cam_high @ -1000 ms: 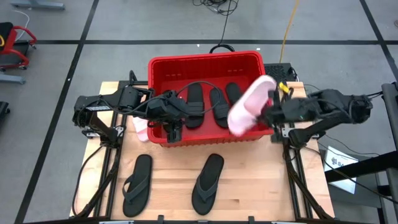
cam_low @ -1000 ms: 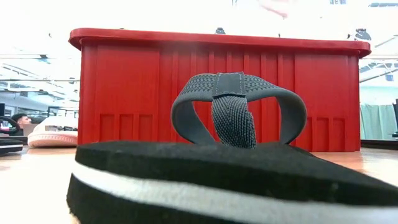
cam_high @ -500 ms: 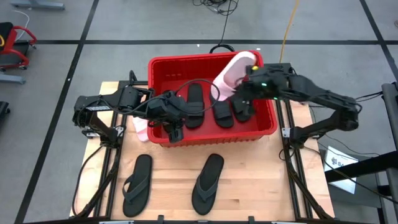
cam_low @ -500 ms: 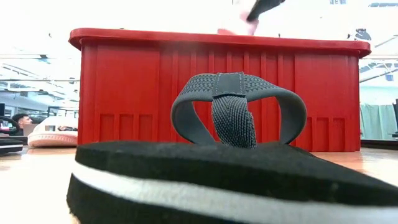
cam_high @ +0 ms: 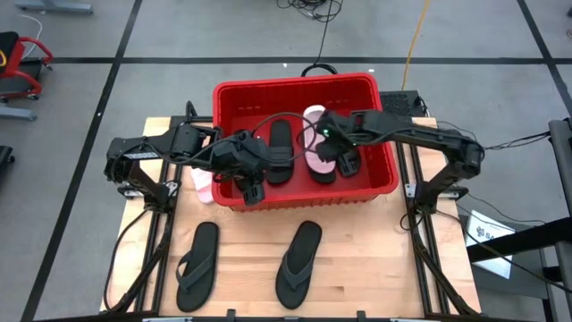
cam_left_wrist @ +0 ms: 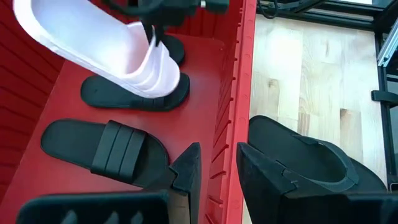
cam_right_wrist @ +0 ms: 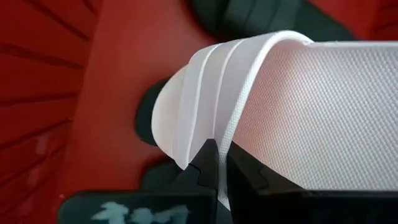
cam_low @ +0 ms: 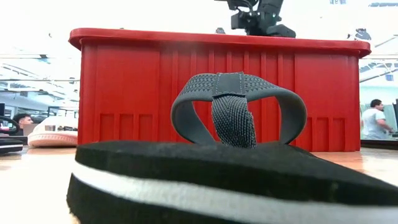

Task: Pick and place slides into bin
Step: Put the pink slipper into the red organizer bin

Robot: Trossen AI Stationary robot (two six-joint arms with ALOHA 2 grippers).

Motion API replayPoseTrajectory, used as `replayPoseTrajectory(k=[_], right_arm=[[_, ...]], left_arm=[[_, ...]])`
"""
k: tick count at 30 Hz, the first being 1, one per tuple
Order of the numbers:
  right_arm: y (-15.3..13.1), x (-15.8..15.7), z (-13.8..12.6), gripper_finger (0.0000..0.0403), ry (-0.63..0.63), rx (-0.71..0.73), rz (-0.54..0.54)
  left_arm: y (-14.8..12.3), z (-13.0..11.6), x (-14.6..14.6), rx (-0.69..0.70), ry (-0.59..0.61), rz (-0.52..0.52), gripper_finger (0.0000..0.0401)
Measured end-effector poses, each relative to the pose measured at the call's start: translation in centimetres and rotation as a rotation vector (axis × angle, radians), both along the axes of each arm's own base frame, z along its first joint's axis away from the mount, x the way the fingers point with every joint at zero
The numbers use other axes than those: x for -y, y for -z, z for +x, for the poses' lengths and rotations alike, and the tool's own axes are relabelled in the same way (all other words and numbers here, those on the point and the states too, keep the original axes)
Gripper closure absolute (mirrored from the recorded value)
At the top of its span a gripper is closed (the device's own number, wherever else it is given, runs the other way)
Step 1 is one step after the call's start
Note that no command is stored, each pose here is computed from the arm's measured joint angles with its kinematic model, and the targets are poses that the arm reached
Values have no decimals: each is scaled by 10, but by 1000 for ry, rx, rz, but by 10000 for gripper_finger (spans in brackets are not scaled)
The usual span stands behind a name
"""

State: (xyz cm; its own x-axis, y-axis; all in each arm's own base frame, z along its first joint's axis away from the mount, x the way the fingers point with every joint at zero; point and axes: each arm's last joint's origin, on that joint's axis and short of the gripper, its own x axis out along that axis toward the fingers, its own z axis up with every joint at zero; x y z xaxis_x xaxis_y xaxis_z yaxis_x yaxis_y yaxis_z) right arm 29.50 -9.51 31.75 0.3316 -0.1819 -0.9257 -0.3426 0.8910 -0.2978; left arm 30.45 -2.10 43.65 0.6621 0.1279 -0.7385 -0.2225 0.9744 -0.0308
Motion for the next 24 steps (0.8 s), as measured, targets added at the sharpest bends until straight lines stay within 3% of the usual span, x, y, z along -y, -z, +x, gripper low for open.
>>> replayPoseTrajectory(k=[14,24], right_arm=[[43,11,6,402,-34,-142,80],[54,16,7,402,-18,-132,75]], left_arm=[[0,0,0,-1,3,4,304],[0,0,-1,-1,3,5,304]])
